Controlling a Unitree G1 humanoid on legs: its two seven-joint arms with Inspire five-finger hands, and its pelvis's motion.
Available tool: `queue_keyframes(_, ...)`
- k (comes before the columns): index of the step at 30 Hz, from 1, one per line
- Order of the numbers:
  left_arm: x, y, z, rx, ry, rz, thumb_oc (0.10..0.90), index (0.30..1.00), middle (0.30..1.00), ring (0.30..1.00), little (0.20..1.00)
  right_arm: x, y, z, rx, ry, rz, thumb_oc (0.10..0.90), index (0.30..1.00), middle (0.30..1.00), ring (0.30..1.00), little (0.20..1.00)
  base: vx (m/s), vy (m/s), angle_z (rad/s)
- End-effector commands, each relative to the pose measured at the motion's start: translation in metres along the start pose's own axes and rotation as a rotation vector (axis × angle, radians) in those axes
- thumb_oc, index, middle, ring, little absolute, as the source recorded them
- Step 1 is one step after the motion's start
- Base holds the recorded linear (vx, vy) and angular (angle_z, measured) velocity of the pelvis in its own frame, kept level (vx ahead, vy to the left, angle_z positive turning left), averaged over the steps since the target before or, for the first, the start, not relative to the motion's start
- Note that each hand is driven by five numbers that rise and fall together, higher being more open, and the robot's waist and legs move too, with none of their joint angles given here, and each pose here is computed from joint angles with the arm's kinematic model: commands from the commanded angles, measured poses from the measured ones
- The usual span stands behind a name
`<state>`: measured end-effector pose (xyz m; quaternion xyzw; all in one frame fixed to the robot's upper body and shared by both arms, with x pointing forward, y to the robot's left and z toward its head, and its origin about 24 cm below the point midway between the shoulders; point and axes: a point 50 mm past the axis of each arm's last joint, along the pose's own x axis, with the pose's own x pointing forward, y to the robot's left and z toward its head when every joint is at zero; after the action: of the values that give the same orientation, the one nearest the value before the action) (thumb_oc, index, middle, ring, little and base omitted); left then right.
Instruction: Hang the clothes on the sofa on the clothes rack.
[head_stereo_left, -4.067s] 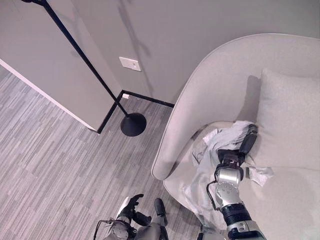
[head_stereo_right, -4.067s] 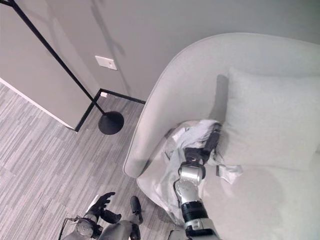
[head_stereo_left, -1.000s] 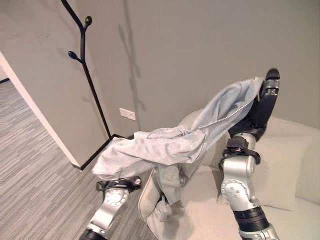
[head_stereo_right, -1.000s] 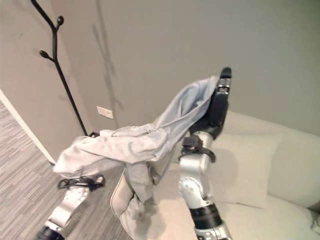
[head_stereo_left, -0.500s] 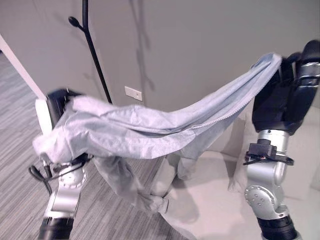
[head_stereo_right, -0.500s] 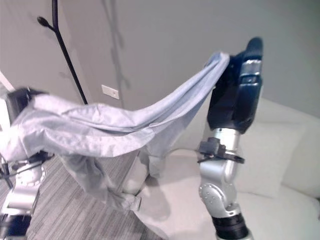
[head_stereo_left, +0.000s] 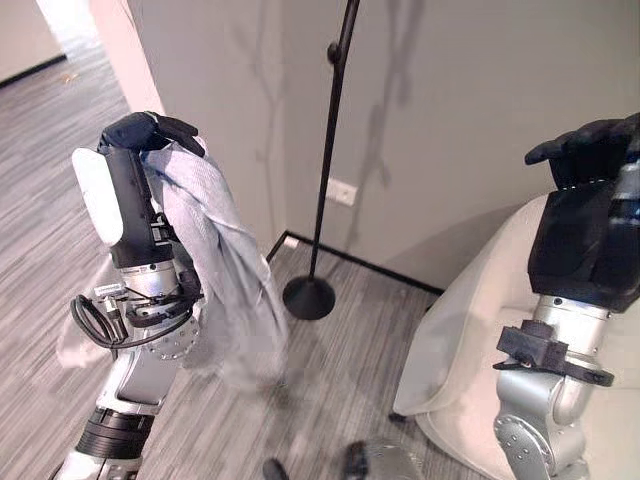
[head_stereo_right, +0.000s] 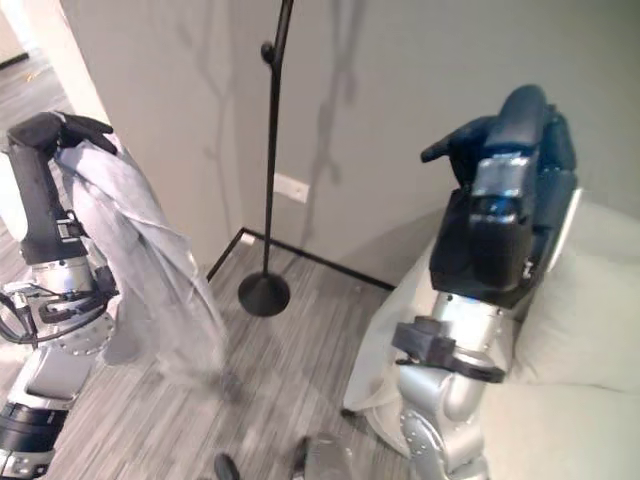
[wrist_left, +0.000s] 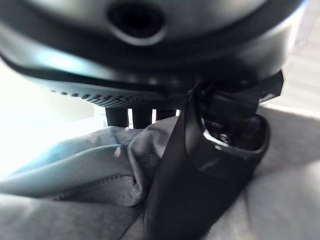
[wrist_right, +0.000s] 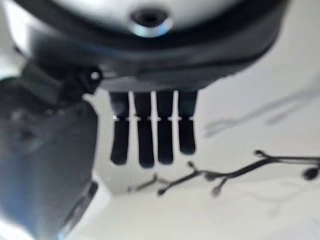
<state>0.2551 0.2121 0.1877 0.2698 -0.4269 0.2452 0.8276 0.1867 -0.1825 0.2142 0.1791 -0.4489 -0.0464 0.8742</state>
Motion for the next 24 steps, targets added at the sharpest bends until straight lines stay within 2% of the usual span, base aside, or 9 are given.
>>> queue_keyframes(1,0.035,0.009,0.028,-0.091,-0.188,0.122,0.4,0.3,0.3,0.3,0.3,0.016,0.006,0.012,-0.022,-0.153,0.048,0.4,0.3,0.3,0.3,0.3,0.12,-0.097,0.03)
queue_keyframes(4,0.032,0.012,0.024,-0.08,-0.161,0.1,0.4,0.3,0.3,0.3,0.3,0.015,0.004,0.011,-0.069,-0.131,0.081,0.4,0.3,0.3,0.3,0.3,0.18,-0.15,-0.03)
queue_keyframes(6,0.037,0.013,0.026,-0.079,-0.198,0.082,0.4,0.3,0.3,0.3,0.3,0.009,-0.008,-0.004,-0.158,0.048,0.221,0.612,0.618,0.618,0.618,0.618,0.16,-0.164,-0.32)
queue_keyframes(7,0.037,0.014,0.027,-0.082,-0.208,0.081,0.4,0.3,0.3,0.3,0.3,0.007,-0.012,-0.01,-0.174,0.119,0.277,0.8,0.9,0.9,0.9,0.9,0.06,-0.116,-0.52)
queue_keyframes(9,0.037,0.016,0.03,-0.078,-0.237,0.066,0.4,0.3,0.3,0.3,0.3,-0.005,-0.029,-0.019,-0.271,0.306,0.401,0.8,0.9,0.9,0.9,0.9,0.06,-0.086,-0.55)
queue_keyframes(11,0.037,0.018,0.035,-0.057,-0.274,0.003,0.4,0.3,0.3,0.3,0.3,-0.029,-0.06,-0.031,-0.419,0.648,0.581,0.8,0.9,0.9,0.9,0.9,0.11,-0.068,-0.16)
queue_keyframes(12,0.037,0.017,0.035,-0.059,-0.275,-0.017,0.4,0.3,0.3,0.3,0.3,-0.032,-0.063,-0.032,-0.415,0.708,0.627,0.8,0.9,0.9,0.9,0.9,0.07,-0.04,0.06)
queue_keyframes(19,0.036,0.005,0.04,-0.127,-0.28,-0.111,0.4,0.3,0.3,0.3,0.3,-0.044,-0.072,-0.041,-0.364,0.881,0.71,0.8,0.9,0.9,0.9,0.9,0.02,-0.015,0.11)
queue_keyframes(24,0.037,0.001,0.041,-0.151,-0.276,-0.124,0.4,0.3,0.3,0.3,0.3,-0.059,-0.068,-0.057,-0.344,0.927,0.763,0.8,0.9,0.9,0.9,0.9,0.01,-0.009,0.01)
